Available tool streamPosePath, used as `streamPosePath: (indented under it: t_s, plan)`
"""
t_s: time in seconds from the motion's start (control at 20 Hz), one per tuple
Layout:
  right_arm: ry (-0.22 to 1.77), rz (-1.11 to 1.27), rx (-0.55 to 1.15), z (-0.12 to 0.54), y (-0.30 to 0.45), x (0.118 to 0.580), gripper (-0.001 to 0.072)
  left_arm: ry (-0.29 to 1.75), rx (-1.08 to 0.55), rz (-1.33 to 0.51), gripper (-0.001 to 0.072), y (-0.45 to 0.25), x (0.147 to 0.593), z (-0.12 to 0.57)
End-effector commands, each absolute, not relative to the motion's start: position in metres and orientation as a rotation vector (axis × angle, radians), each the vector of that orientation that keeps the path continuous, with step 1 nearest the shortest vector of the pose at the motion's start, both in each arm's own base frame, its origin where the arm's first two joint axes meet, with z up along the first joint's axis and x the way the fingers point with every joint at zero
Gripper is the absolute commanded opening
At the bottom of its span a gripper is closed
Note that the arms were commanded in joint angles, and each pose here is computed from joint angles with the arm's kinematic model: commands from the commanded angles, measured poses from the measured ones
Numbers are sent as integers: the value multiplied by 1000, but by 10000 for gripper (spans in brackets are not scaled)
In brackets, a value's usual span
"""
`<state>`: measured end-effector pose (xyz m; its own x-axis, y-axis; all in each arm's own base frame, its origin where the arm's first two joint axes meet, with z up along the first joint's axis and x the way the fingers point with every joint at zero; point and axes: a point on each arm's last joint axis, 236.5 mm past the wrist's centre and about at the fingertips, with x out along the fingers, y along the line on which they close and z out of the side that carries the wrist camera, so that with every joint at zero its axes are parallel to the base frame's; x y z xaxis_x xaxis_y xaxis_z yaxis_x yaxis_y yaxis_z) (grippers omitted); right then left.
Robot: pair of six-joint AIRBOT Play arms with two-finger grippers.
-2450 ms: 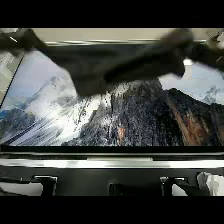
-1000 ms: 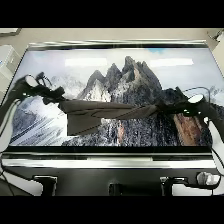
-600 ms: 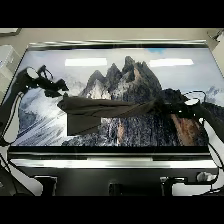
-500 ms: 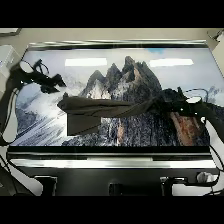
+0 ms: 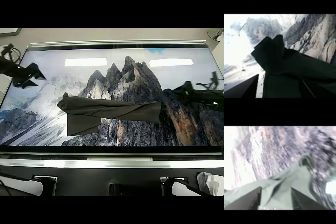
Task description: Fold the clothes and pants, and hang the long-sleeved shirts on hangers.
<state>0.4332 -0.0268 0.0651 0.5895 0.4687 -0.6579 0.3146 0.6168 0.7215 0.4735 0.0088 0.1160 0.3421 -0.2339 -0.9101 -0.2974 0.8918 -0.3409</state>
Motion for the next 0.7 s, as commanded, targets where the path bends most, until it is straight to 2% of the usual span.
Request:
streamPosePath:
  t_s: [0.0,0.2,0.4,0.5,0.65]
  plan:
    - [1079,126,936,69,-42,392,588,1258,-462,102,563,21,430,134]
    - [1116,88,940,41,-49,391,597,1303,-478,111,555,15,389,128]
    - [1216,226,1066,-5,-21,388,597,1353,-486,118,555,8,352,115]
    - [1278,284,1105,-25,-8,380,597,1360,-490,120,555,6,343,110]
    - [1353,307,1079,-58,18,373,596,1362,-492,121,555,6,341,107]
